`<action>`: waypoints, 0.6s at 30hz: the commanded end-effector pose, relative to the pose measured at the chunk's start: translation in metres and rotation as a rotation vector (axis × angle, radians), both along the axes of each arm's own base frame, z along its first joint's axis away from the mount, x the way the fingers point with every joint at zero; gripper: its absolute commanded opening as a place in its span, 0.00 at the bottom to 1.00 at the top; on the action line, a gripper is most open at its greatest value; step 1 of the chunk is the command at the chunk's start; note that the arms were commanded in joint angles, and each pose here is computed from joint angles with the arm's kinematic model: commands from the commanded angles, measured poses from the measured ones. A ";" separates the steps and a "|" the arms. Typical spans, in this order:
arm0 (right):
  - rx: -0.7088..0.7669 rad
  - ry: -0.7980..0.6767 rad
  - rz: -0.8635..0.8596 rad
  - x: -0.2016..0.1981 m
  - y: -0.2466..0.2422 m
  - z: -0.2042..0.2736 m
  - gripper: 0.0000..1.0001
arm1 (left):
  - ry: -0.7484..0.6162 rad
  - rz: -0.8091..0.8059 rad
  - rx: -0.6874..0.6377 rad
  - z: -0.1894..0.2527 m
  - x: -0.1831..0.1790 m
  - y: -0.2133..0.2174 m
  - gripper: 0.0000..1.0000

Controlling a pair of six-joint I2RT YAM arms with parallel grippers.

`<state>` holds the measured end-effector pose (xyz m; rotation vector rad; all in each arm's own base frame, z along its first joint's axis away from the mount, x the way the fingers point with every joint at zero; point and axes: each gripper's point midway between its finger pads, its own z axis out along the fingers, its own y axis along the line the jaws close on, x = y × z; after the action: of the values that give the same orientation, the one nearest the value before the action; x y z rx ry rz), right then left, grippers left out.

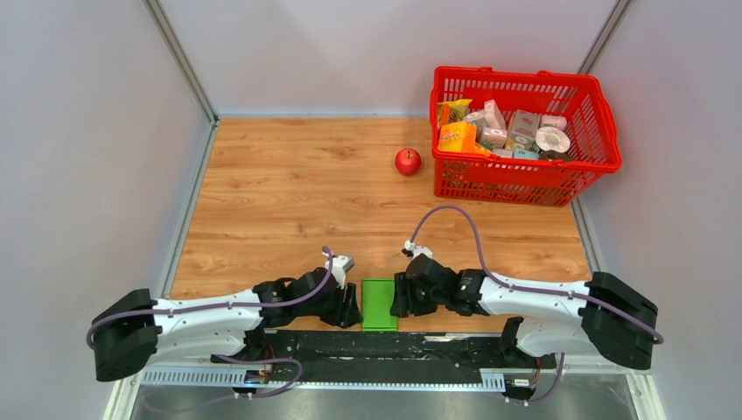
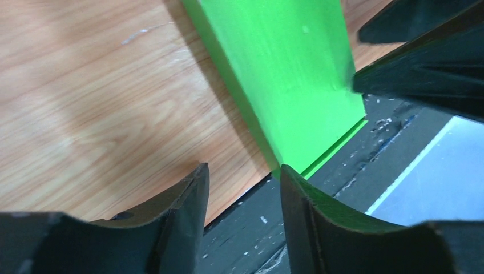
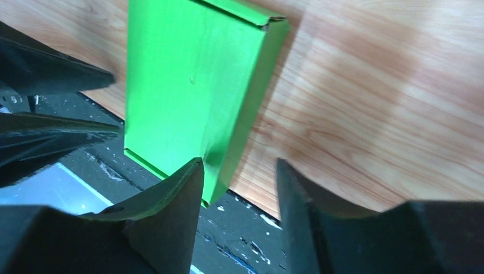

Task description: Fold the paper box

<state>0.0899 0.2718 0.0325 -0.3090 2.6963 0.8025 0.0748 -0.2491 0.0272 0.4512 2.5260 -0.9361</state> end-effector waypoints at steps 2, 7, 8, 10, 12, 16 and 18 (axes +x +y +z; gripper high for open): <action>-0.093 -0.170 -0.045 0.026 -0.023 0.030 0.64 | -0.160 0.062 0.100 0.035 0.022 0.032 0.61; -0.246 -0.418 -0.123 0.060 -0.073 0.103 0.78 | -0.433 0.071 0.130 0.131 0.049 0.072 0.63; -0.203 -0.483 -0.160 0.069 -0.072 0.143 0.80 | -0.523 0.090 0.057 0.186 0.056 0.072 0.64; -0.241 -0.598 -0.227 0.081 -0.101 0.188 0.82 | -0.654 0.077 0.093 0.231 0.064 0.089 0.64; -0.190 -0.732 -0.332 0.093 -0.123 0.254 0.89 | -0.786 0.119 0.023 0.307 0.068 0.104 0.65; -0.073 -0.959 -0.520 0.093 -0.190 0.351 1.00 | -1.008 0.125 0.047 0.392 0.075 0.131 0.66; 0.002 -1.035 -0.531 0.090 -0.199 0.373 1.00 | -1.075 0.167 0.024 0.423 0.075 0.144 0.67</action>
<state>0.1786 0.1422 0.3661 -0.0279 1.8532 0.5057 0.1362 -0.1372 0.4386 0.4259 1.5929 -0.6924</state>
